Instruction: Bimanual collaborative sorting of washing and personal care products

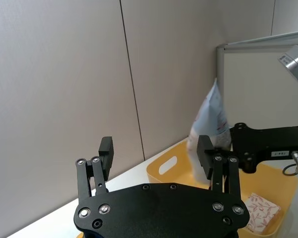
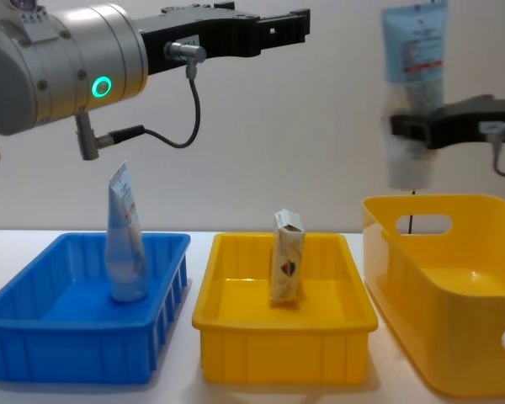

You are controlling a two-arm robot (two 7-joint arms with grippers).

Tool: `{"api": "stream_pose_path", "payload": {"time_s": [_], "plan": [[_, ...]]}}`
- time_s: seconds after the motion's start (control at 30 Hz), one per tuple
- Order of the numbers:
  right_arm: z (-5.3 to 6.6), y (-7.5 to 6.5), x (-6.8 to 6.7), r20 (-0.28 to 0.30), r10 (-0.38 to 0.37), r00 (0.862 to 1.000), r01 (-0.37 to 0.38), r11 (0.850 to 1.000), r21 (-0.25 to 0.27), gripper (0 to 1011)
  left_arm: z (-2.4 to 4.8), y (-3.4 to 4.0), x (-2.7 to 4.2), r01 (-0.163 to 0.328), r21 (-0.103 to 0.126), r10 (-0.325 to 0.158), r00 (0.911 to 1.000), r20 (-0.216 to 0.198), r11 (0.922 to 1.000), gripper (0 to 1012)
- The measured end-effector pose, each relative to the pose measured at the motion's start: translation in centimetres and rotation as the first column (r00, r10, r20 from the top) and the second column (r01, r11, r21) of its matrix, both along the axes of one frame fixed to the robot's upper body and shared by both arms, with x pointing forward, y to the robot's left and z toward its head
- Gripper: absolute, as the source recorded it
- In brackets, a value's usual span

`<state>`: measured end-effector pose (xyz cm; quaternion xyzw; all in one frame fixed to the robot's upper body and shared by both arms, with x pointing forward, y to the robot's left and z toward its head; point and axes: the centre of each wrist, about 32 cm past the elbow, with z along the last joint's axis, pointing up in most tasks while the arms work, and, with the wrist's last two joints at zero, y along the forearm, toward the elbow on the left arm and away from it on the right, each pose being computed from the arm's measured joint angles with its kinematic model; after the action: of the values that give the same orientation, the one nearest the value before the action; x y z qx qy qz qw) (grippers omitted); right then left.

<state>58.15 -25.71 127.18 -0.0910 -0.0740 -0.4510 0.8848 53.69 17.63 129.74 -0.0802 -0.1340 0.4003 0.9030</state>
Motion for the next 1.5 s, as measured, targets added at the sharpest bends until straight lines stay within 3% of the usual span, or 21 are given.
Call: {"api": "stream_pose_path", "payload": {"time_s": [0.33,0.47,0.5,0.67,0.7,0.83,0.93,1.1,1.27,1.5], "plan": [[-1.3,-3.0,-1.3,-0.038,-0.147,0.988,0.147,0.989,0.003,156,0.0,0.0,0.0,0.0,0.0,0.0,1.0,0.0,1.0,1001],[-1.8,-3.9,-1.4,-0.052,-0.178,0.983,0.178,0.984,0.005,214,0.0,0.0,0.0,0.0,0.0,0.0,1.0,0.0,1.0,1001],[-2.0,-4.2,-1.4,-0.06,-0.188,0.98,0.188,0.982,0.007,282,0.0,0.0,0.0,0.0,0.0,0.0,1.0,0.0,1.0,1002],[-2.4,-4.9,-1.4,-0.082,-0.208,0.975,0.21,0.978,0.014,426,0.0,0.0,0.0,0.0,0.0,0.0,1.0,0.0,1.0,1001],[-2.5,-5.1,-1.3,-0.09,-0.213,0.973,0.216,0.976,0.017,500,0.0,0.0,0.0,0.0,0.0,0.0,1.0,0.0,1.0,1001],[-2.7,-5.5,-1.2,-0.109,-0.219,0.97,0.223,0.974,0.025,575,0.0,0.0,0.0,0.0,0.0,0.0,1.0,0.0,1.0,1001],[-2.9,-5.8,-1.0,-0.133,-0.221,0.966,0.228,0.973,0.039,725,0.0,0.0,0.0,0.0,0.0,0.0,1.0,0.0,1.0,1002],[-2.9,-6.0,-0.8,-0.16,-0.22,0.962,0.231,0.971,0.059,880,0.0,0.0,0.0,0.0,0.0,0.0,1.0,0.0,1.0,1001],[-2.8,-6.1,-0.7,-0.182,-0.22,0.958,0.237,0.968,0.08,1002,0.0,0.0,0.0,0.0,0.0,0.0,1.0,0.0,1.0,1001],[-2.6,-6.2,-0.7,-0.198,-0.219,0.956,0.241,0.966,0.097,1002,0.0,0.0,0.0,0.0,0.0,0.0,1.0,0.0,1.0,1001]]}}
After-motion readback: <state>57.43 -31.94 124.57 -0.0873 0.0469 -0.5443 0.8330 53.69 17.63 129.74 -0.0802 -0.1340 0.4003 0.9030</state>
